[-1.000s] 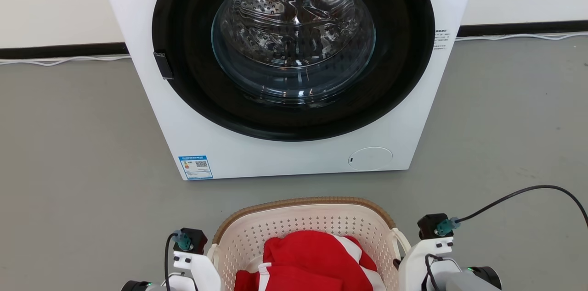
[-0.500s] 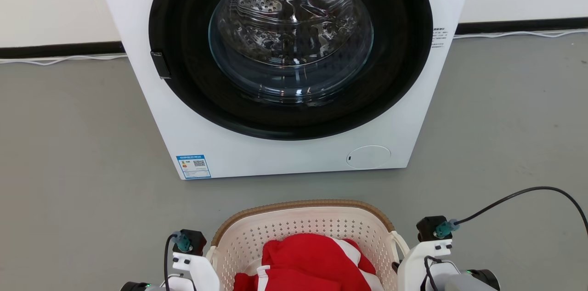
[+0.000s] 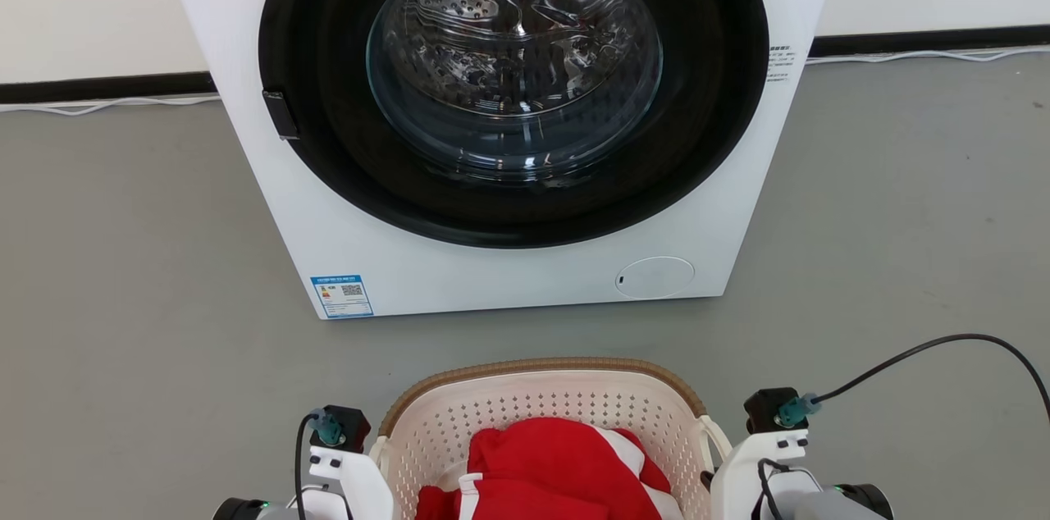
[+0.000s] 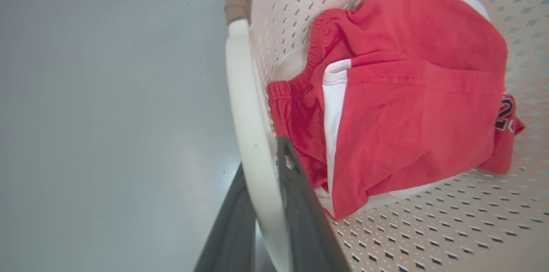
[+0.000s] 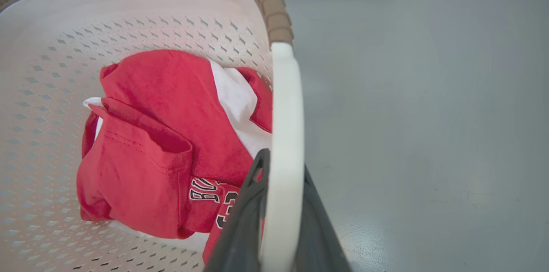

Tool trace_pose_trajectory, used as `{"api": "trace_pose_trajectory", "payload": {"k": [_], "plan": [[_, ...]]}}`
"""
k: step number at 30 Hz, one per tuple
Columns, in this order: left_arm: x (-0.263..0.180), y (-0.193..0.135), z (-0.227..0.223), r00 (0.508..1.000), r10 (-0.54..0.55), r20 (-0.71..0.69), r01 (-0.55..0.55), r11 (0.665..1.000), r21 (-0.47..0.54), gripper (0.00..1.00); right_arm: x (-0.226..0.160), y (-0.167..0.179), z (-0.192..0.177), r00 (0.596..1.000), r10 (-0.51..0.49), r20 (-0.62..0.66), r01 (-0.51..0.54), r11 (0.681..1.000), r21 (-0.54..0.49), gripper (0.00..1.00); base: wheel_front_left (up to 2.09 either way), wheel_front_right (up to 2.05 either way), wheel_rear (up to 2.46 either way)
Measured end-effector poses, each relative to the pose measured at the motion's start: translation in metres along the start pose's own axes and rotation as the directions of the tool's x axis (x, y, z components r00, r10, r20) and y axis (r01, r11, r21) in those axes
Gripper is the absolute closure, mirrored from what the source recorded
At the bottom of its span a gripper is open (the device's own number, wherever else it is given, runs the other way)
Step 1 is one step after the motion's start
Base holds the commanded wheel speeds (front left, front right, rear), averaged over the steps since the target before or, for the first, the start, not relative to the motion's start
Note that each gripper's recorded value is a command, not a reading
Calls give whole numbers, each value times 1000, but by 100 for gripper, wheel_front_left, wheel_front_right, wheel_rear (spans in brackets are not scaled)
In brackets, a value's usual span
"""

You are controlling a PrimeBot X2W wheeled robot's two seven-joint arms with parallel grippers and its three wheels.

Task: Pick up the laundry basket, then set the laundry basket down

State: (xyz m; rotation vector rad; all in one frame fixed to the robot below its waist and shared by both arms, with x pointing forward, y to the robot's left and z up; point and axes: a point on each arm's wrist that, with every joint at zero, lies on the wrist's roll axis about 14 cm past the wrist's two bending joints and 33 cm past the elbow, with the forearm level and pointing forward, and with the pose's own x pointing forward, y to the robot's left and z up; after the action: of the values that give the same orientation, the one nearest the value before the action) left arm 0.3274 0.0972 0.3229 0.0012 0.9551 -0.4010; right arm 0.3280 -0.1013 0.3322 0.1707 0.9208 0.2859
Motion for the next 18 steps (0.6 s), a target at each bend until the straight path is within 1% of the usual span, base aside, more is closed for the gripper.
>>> {"api": "trace_pose_trajectory", "payload": {"k": [12,18], "plan": [[1,0,-5,1000,-3,-13,3,1000,-13,100,2,0,-4,1000,1,-13,-1,1000,4,100,0,0,0],[2,2,-2,1000,-2,-8,2,1000,-13,100,4,1,4,1000,4,-2,-4,1000,-9,100,0,0,0]]}}
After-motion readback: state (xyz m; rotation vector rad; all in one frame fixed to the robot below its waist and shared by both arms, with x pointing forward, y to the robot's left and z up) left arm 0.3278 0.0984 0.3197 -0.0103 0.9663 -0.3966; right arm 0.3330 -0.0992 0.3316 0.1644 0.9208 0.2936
